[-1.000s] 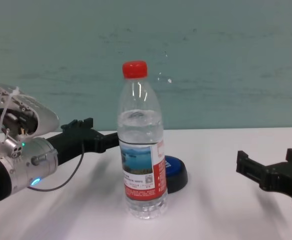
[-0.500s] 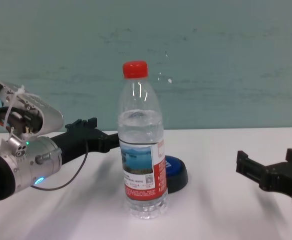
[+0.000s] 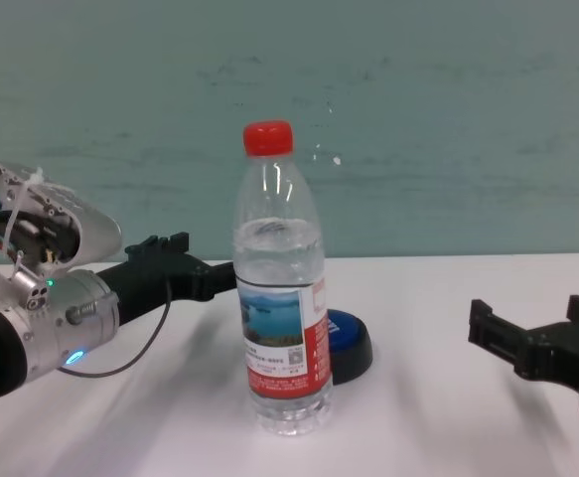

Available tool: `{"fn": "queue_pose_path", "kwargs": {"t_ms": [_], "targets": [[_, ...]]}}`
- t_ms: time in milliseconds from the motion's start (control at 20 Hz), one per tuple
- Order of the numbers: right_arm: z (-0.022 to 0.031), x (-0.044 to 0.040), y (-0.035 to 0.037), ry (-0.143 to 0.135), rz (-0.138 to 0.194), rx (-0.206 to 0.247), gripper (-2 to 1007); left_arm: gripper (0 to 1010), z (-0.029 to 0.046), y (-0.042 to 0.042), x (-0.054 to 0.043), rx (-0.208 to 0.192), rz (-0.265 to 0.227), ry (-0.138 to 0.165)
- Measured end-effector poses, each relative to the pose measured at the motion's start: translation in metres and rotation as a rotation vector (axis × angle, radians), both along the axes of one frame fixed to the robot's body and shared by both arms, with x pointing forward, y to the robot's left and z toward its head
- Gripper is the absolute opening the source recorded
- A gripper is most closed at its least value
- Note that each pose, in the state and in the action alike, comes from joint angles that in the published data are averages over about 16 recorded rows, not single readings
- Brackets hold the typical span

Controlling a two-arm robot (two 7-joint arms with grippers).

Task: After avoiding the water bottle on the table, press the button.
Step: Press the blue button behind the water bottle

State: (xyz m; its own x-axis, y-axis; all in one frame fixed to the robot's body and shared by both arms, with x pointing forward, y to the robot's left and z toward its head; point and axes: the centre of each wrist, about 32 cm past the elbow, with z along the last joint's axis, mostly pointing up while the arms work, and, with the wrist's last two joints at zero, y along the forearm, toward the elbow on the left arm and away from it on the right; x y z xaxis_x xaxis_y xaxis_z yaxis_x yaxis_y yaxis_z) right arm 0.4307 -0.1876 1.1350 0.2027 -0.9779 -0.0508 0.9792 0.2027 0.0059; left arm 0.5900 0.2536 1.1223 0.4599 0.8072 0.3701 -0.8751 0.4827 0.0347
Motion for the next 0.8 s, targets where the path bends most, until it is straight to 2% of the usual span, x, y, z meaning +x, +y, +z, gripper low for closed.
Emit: {"fn": "queue_pose_path", "kwargs": {"t_ms": [400,600,800], "targets": [[0.0,0.0,0.0,0.0,0.0,0.0,1004,1000,0.0008,0.0055,-0.0083,0.008,0.091,-0.018],[0.0,0.0,0.0,0.0,0.0,0.0,1004,1000,0.0033,0.0065,-0.0176,0.015,0.161,-0.03],[0.0,0.0,0.0,0.0,0.0,0.0,1004,1000,0.0093,0.0053,-0.032,0.016,0.221,-0.042]]}}
